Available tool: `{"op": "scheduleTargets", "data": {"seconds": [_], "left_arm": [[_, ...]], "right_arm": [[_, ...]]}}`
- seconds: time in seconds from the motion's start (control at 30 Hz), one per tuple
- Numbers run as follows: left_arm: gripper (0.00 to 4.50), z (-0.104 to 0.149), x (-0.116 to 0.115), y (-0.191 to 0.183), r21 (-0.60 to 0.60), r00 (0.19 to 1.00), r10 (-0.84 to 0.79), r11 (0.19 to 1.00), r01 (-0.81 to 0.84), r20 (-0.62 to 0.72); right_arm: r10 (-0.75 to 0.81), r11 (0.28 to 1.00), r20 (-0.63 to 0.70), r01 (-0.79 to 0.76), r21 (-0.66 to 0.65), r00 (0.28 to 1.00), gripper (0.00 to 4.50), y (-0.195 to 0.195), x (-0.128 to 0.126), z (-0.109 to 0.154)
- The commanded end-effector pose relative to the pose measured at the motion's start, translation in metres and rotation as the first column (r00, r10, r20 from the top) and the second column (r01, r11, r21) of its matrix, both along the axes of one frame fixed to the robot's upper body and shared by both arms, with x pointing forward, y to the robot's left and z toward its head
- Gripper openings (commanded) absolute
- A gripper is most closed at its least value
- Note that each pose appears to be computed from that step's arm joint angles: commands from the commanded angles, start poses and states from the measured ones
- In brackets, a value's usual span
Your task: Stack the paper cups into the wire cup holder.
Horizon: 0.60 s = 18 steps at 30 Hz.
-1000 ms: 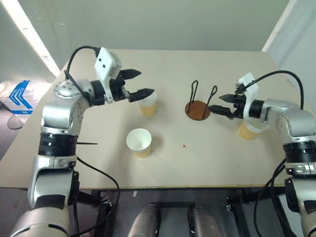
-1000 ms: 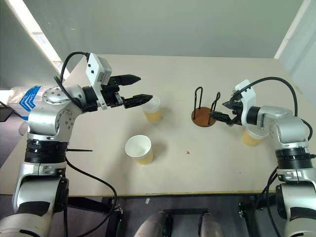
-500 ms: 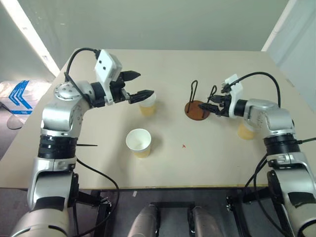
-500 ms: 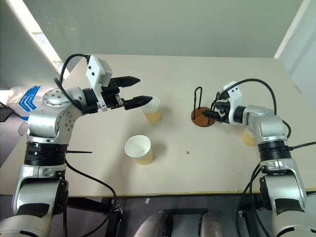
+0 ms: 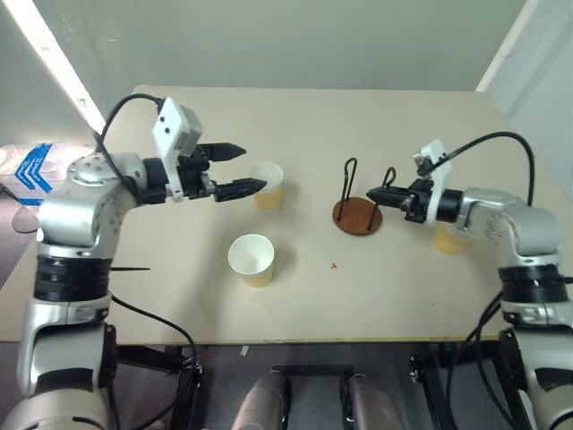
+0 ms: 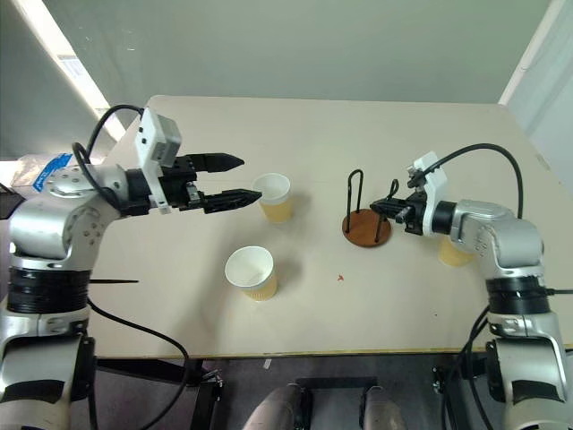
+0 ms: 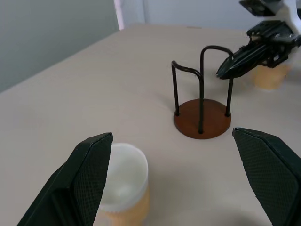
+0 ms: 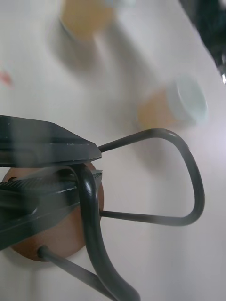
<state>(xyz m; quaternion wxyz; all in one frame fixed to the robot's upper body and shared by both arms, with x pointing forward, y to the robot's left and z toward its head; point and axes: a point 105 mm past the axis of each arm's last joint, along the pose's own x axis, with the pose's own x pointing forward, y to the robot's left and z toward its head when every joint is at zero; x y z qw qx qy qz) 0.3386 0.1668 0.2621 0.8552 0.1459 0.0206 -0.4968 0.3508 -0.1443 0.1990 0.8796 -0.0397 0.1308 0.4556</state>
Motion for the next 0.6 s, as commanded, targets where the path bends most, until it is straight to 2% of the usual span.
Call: {"op": "scheduleTargets", "data": {"seconds": [0.03, 0.2, 0.27, 0.6], "left_arm": [[4.5, 0.013, -0.022, -0.007, 0.034, 0.993, -0.12, 0.992, 0.12, 0.015], [4.5, 0.001, -0.046, -0.017, 0.134, 0.962, -0.268, 0.953, 0.273, -0.058], [4.5, -0.003, -0.049, -0.018, 0.154, 0.955, -0.288, 0.942, 0.297, -0.075], [4.5, -0.007, -0.045, -0.019, 0.17, 0.956, -0.284, 0.941, 0.294, -0.078]], "right_arm": [[0.098, 0.995, 0.079, -0.098, -0.014, 0.992, 0.03, 0.009, -0.026, 0.027], [0.213, 0.967, 0.065, -0.201, -0.155, 0.975, 0.03, 0.019, -0.059, 0.012], [0.236, 0.96, 0.05, -0.225, -0.169, 0.97, 0.03, 0.022, -0.067, 0.006], [0.235, 0.961, 0.0, -0.232, -0.15, 0.972, 0.03, 0.038, -0.069, -0.024]]}}
